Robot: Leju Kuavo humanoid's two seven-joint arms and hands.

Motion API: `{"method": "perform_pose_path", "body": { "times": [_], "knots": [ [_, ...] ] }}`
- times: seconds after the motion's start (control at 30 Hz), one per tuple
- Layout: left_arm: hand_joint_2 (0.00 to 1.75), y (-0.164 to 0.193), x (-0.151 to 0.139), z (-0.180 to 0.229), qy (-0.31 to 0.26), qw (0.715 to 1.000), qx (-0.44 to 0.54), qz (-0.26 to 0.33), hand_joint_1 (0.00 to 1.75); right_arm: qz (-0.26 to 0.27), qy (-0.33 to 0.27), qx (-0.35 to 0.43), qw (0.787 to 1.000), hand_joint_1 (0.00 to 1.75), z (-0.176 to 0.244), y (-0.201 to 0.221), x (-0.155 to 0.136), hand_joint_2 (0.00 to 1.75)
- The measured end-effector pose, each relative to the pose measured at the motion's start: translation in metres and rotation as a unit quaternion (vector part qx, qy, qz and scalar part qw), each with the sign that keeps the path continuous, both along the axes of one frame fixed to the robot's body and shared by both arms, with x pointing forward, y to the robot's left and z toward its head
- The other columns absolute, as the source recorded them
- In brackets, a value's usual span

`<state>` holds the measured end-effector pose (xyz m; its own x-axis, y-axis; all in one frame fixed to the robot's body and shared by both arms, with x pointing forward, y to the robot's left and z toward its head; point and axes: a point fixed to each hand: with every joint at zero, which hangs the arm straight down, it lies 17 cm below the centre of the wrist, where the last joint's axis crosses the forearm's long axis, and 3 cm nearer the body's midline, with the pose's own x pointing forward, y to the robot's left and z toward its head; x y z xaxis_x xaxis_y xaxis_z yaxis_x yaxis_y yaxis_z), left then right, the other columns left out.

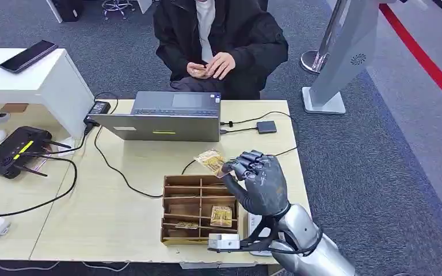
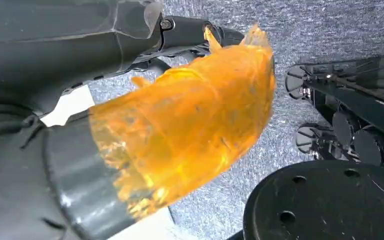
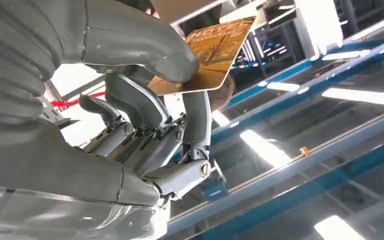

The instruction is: Pass the card to the sensor for recognition and then transmit it.

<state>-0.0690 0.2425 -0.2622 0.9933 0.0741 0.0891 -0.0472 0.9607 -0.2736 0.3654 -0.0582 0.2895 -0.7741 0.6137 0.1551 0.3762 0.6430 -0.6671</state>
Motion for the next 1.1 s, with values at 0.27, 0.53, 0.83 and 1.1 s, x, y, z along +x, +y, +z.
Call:
{"method": "perform_pose_path", "body": {
  "times": [0.27,0.53,0.83,1.1],
  "knots": [
    [0.00,0.007,-0.001,0.000,0.000,1.000,0.001,-0.012,0.00,-0.017,-0.010,0.009,1.000,1.75,0.020,-0.002,0.019,1.75],
    [0.00,0.020,-0.002,0.000,0.000,1.000,0.006,-0.030,0.00,-0.042,-0.010,0.006,0.999,1.75,0.034,-0.004,0.050,1.75],
    [0.00,0.027,0.001,0.000,-0.002,0.999,0.007,-0.041,0.00,-0.070,0.047,-0.030,0.996,1.75,0.022,0.007,0.096,1.75],
    [0.00,0.028,0.001,0.000,-0.003,0.999,0.008,-0.044,0.00,-0.080,0.078,-0.047,0.993,1.75,0.009,0.013,0.116,1.75]
  ]
}}
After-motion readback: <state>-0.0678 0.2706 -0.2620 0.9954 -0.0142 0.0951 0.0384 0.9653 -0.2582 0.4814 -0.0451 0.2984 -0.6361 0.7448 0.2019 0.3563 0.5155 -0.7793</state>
